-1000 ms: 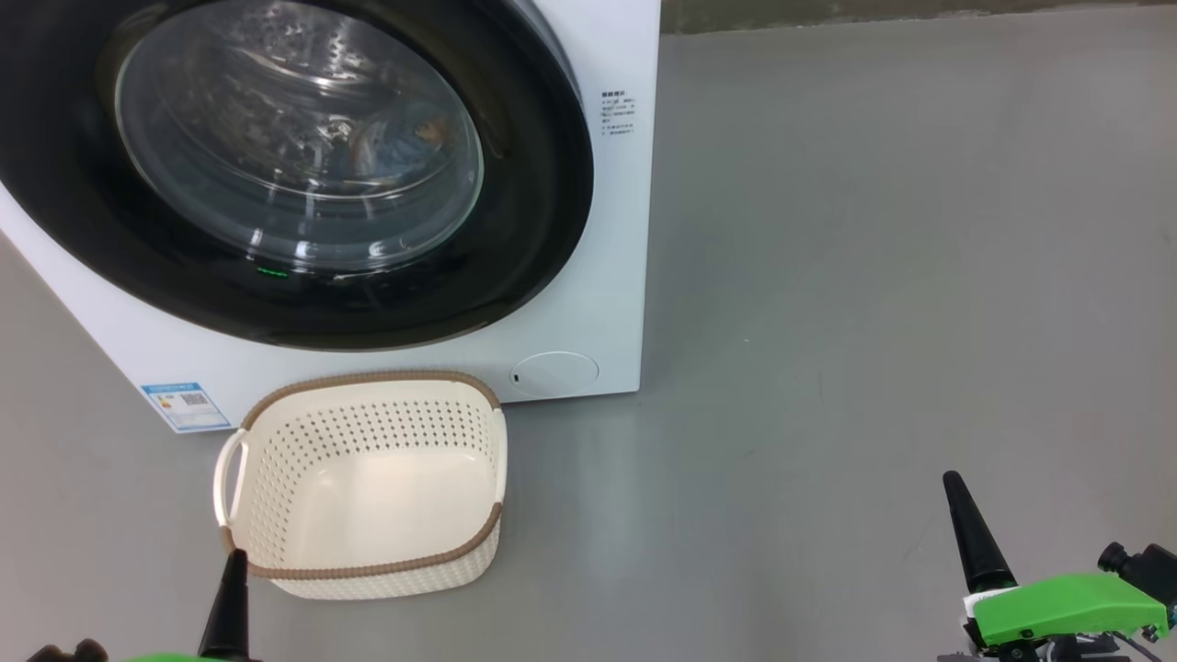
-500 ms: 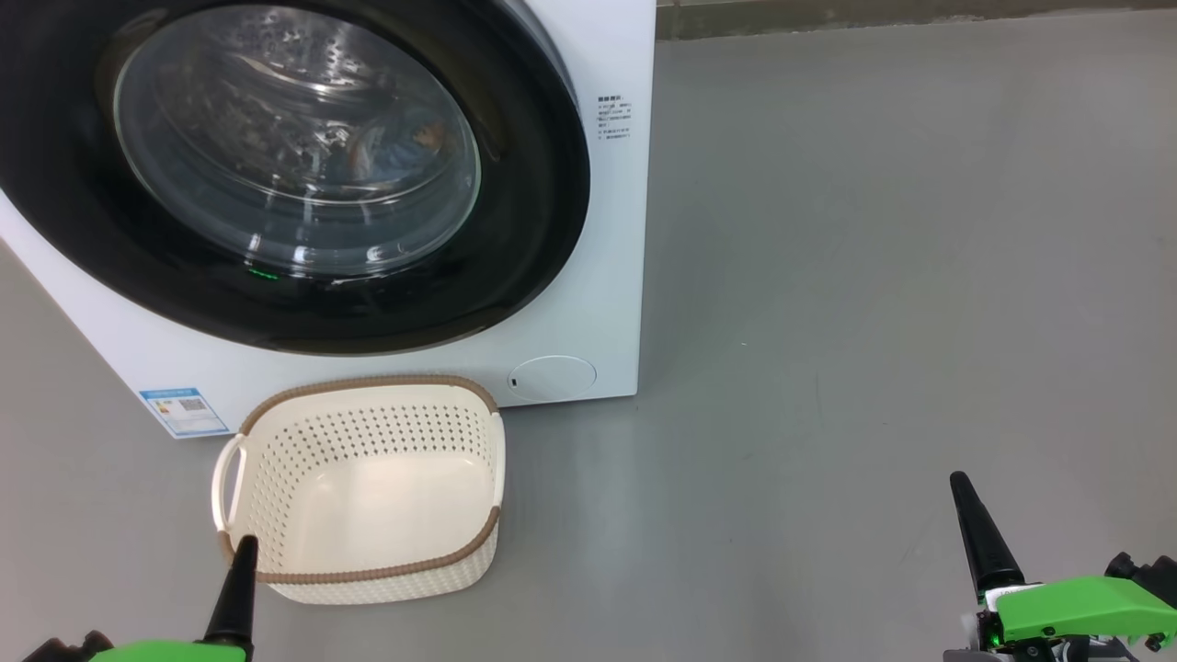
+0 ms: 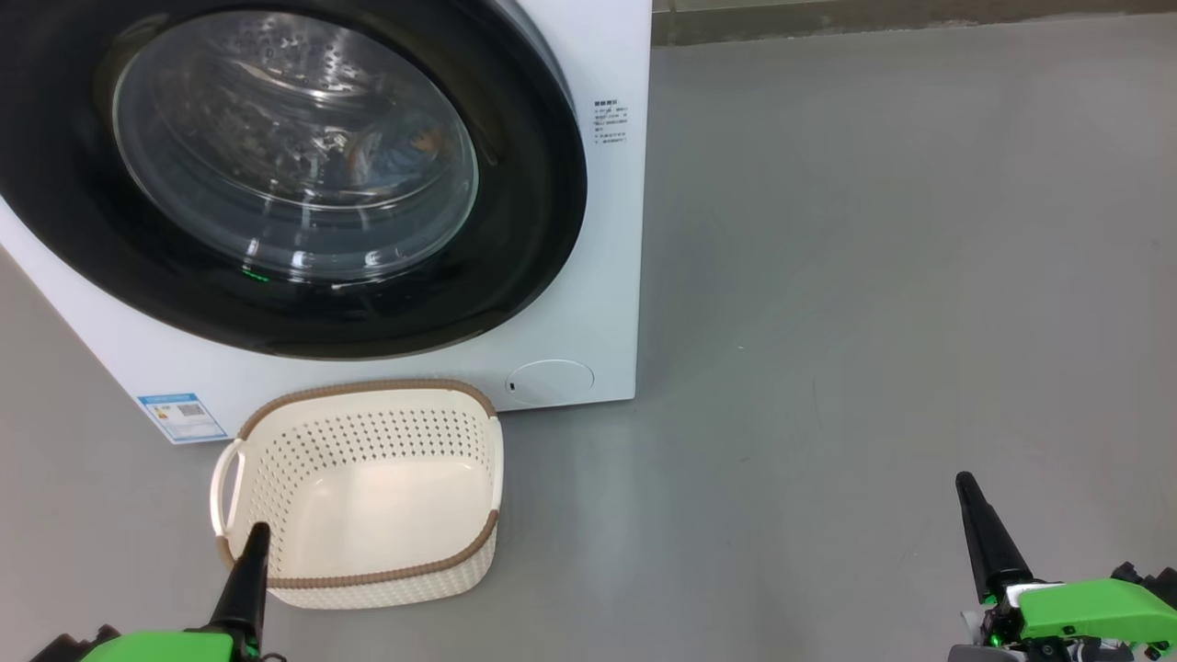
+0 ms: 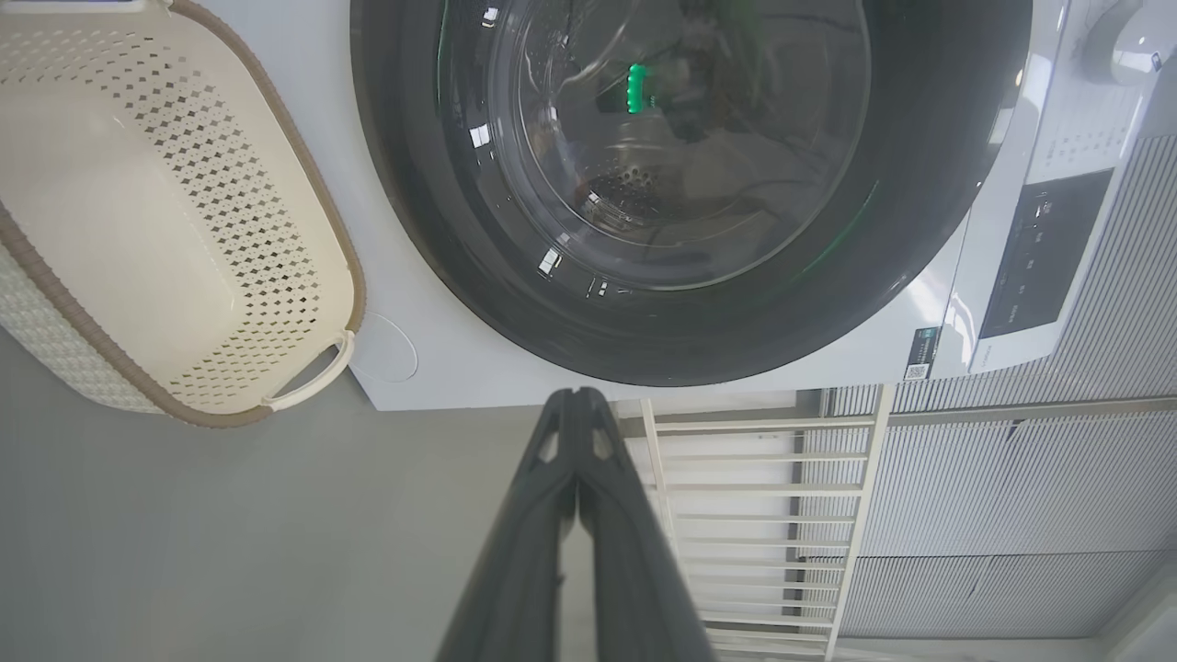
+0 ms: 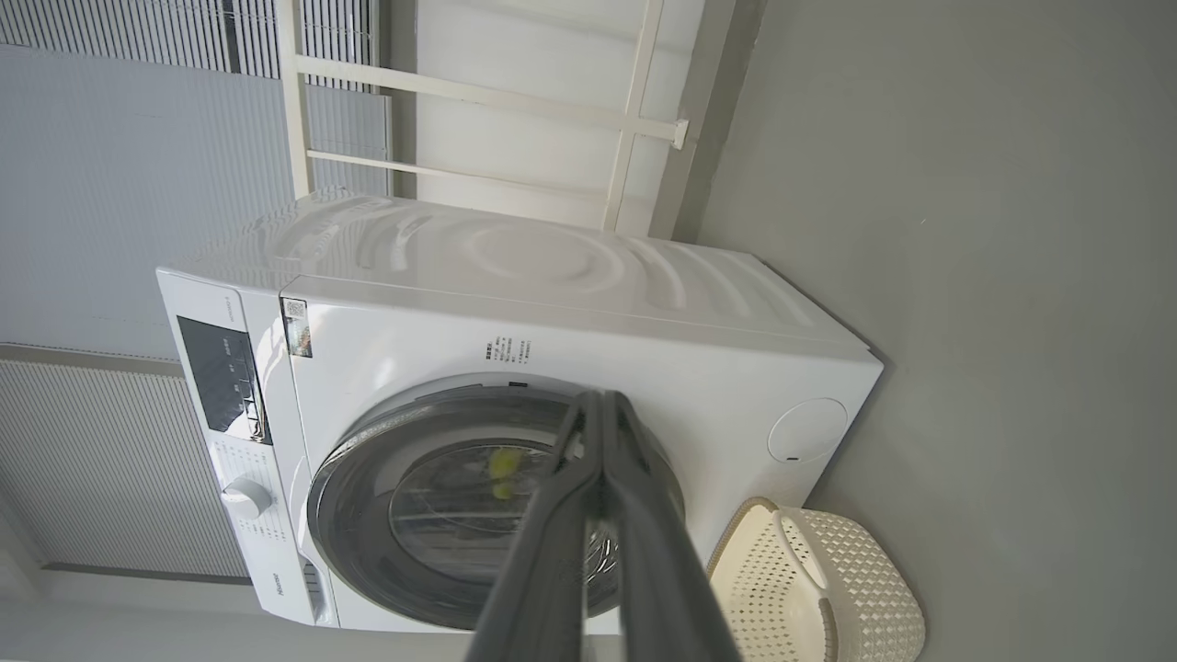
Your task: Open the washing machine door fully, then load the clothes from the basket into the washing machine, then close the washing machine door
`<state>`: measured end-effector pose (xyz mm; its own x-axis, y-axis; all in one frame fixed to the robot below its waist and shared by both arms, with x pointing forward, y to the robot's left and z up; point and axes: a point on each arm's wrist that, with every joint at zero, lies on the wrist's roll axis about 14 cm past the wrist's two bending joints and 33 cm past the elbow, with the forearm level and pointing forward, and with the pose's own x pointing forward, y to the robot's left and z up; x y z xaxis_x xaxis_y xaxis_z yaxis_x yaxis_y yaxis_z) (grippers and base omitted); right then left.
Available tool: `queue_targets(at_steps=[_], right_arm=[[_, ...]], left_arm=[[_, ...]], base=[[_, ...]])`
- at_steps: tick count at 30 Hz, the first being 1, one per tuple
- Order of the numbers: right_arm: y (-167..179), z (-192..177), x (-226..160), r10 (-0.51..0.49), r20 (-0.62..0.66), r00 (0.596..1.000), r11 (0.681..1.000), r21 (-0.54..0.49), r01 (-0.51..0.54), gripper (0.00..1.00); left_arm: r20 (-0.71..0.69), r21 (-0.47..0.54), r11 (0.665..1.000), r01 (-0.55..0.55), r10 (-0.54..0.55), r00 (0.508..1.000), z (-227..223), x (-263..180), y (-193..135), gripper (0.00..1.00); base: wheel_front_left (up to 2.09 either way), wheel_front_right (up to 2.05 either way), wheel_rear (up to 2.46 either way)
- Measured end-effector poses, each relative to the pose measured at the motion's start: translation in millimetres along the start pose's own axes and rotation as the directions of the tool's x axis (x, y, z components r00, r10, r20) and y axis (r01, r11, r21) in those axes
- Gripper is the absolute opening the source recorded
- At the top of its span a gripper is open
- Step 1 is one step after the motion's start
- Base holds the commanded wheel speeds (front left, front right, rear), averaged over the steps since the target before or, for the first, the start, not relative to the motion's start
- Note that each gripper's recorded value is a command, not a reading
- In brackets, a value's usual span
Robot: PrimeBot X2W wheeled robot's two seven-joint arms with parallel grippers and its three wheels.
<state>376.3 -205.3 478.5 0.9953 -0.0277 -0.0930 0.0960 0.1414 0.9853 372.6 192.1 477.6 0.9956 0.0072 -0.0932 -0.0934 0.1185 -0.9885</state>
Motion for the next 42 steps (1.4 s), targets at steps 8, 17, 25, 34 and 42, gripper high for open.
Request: queue_targets(at_steps=[8,17,25,34,42], right_arm=[[1.9,1.8,-1.0,0.011,0.0,1.0,0.995,0.1,-0.011,0.0],[2.8,4.1,-1.5,0.016,0.006,1.0,0.989,0.146,-0.017,0.0],[2.8,4.2,-1.5,0.016,0.007,1.0,0.989,0.146,-0.017,0.0],[2.8,4.4,-1.5,0.016,0.007,1.0,0.989,0.146,-0.017,0.0],[2.7,4.4,-1.5,0.016,0.008,1.0,0.989,0.147,-0.017,0.0]], left_arm=[[-0.02,-0.086,0.996,0.01,-0.011,1.0,-4.1,1.6,-2.7,0.0],[-0.025,-0.131,0.991,0.023,-0.027,0.999,-4.7,4.5,-7.2,0.0],[-0.025,-0.13,0.991,0.023,-0.026,0.999,-4.5,4.5,-7.1,0.0],[-0.025,-0.128,0.991,0.023,-0.026,0.999,-4.1,4.5,-7.1,0.0],[-0.025,-0.128,0.991,0.023,-0.026,0.999,-4.1,4.5,-7.1,0.0]], base=[[0.0,0.0,0.0],[0.0,0.0,0.0],[0.0,0.0,0.0],[0.0,0.0,0.0],[0.0,0.0,0.0]])
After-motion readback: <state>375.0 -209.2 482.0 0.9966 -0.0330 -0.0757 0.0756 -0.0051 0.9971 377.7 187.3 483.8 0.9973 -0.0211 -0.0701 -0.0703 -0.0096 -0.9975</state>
